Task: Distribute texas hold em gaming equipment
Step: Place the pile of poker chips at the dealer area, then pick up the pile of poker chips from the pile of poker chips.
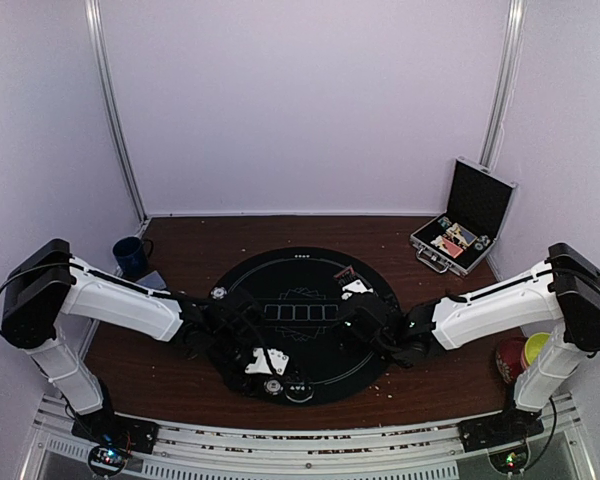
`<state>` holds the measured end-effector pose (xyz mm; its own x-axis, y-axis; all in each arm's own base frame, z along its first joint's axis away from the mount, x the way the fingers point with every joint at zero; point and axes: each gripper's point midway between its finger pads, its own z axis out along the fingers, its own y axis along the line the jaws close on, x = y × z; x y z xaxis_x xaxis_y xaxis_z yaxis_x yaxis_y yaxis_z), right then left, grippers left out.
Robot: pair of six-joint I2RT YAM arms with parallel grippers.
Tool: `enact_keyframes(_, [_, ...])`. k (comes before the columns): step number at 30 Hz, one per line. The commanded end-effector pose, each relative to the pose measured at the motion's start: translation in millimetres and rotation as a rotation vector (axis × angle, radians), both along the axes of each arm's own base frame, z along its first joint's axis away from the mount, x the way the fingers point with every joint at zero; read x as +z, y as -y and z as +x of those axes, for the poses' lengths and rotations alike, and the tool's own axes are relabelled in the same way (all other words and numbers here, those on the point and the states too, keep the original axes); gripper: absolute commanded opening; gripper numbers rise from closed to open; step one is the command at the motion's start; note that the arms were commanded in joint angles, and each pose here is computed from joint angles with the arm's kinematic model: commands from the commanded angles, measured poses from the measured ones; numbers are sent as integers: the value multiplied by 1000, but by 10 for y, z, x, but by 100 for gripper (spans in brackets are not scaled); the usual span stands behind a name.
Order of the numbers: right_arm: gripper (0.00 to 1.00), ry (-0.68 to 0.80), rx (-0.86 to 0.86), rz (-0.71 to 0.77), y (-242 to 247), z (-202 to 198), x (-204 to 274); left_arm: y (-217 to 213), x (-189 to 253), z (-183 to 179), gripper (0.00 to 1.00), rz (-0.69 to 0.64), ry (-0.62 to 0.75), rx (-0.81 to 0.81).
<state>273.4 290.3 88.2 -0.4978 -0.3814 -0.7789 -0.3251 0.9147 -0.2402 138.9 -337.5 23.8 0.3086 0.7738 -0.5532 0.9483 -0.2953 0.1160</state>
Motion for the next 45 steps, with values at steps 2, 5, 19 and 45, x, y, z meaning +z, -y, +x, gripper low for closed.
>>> enact_keyframes(2, [100, 9, -9, 17, -1, 20, 45, 127, 145, 77, 72, -55, 34, 17])
enact_keyframes(5, [100, 7, -8, 17, -3, 19, 38, 141, 374, 144, 79, -108, 86, 42])
enact_keyframes(19, [100, -20, -4, 16, -46, 11, -42, -792, 1530, 1378, 98, -309, 285, 541])
enact_keyframes(45, [100, 7, -38, 105, -9, -32, 163, -2722, 1458, 1900, 98, -314, 231, 1099])
